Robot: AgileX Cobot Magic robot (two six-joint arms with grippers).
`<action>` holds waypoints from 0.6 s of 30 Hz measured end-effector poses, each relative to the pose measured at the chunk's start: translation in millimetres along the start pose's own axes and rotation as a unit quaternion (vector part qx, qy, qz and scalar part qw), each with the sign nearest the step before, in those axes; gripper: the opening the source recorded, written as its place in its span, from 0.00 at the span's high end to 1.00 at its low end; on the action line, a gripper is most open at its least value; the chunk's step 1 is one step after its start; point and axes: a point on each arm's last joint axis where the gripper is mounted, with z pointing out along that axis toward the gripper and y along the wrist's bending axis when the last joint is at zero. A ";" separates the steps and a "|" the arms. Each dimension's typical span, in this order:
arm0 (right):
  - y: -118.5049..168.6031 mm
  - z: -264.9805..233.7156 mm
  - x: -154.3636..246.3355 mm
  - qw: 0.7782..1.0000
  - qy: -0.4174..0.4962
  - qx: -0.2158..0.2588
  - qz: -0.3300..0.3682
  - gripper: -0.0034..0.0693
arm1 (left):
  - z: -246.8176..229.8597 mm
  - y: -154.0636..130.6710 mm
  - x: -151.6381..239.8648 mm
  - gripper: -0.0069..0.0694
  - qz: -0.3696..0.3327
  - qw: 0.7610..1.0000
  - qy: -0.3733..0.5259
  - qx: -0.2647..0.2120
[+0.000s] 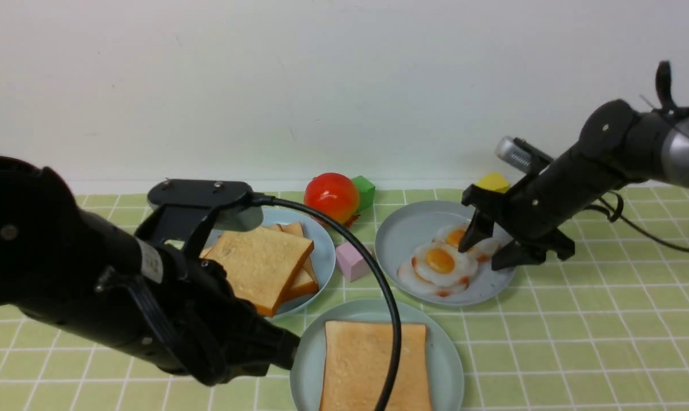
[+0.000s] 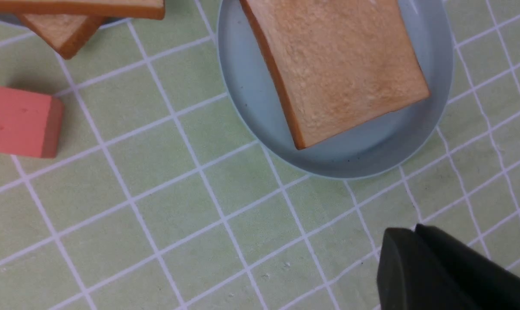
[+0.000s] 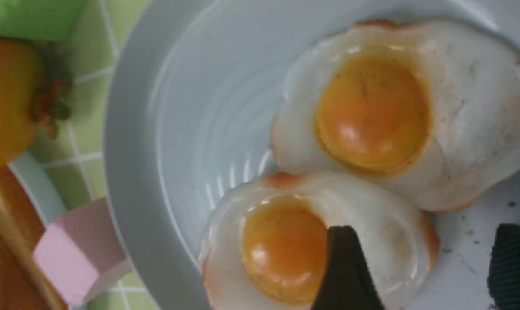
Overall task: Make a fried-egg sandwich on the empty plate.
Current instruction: Use the right arm to grab a fried egg
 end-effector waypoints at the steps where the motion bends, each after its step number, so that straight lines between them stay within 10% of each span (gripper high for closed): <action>1: -1.6 4.3 0.4 1.000 0.005 -0.002 0.005 0.34 | 1.4 0.1 -0.4 0.87 -0.001 1.000 0.001 0.000; 18: -3.0 16.5 -2.9 0.999 0.008 -0.033 0.038 0.49 | 2.8 -0.5 -0.9 0.86 0.008 1.000 0.000 0.004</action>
